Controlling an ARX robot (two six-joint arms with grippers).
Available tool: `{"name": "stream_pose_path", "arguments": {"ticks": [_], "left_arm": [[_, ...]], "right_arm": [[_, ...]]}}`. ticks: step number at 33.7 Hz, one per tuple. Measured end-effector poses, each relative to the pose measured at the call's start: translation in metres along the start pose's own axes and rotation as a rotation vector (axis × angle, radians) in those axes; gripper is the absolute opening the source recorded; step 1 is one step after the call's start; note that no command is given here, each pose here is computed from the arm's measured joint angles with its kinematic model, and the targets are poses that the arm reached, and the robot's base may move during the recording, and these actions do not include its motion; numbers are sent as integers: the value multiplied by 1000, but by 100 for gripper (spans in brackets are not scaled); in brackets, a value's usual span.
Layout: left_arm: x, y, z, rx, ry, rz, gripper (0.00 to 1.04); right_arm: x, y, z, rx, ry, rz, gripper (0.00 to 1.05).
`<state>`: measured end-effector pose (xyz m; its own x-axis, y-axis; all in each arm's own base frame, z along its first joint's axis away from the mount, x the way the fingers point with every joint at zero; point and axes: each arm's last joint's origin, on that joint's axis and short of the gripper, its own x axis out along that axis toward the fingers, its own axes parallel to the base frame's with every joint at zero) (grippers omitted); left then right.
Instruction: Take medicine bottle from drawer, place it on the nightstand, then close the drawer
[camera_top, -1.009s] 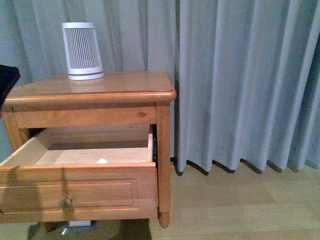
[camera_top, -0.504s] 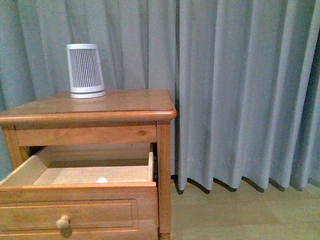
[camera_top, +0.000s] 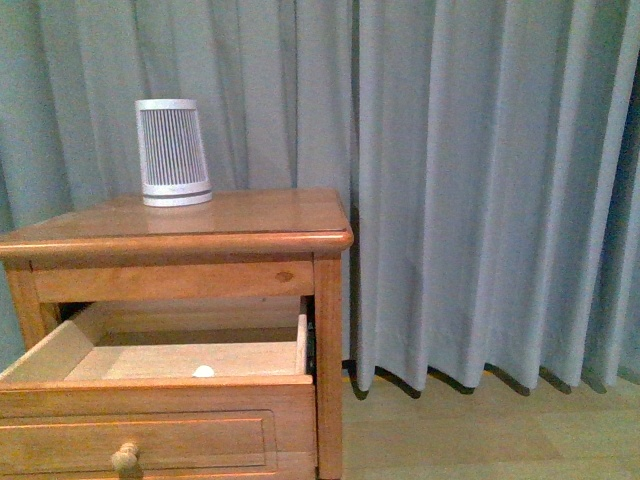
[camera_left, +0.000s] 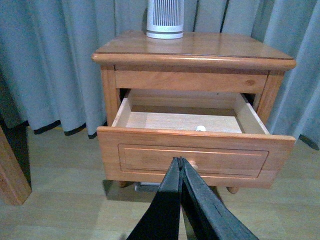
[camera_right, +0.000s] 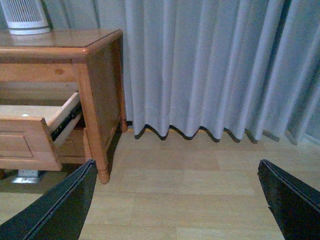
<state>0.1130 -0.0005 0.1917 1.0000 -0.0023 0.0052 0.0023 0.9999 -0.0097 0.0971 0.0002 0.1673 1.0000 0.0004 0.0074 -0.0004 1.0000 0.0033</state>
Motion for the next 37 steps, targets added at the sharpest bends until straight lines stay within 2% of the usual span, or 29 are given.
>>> {"name": "stream_pose_path", "arguments": {"ticks": [12,19,29,31,37], "left_arm": [[-11,0,-15,2,31,-1,3],[-15,0,-26,2,6,-1,3],[-16,0,-25,1,2,-2,4],[-16,0,-25,2,2,-2,16],[-16,0,-25,2,2,-3,43]], "right_arm": [[0,0,0,0,0,0,98],[0,0,0,0,0,0,98],[0,0,0,0,0,0,98],[0,0,0,0,0,0,98],[0,0,0,0,0,-2,98]]}}
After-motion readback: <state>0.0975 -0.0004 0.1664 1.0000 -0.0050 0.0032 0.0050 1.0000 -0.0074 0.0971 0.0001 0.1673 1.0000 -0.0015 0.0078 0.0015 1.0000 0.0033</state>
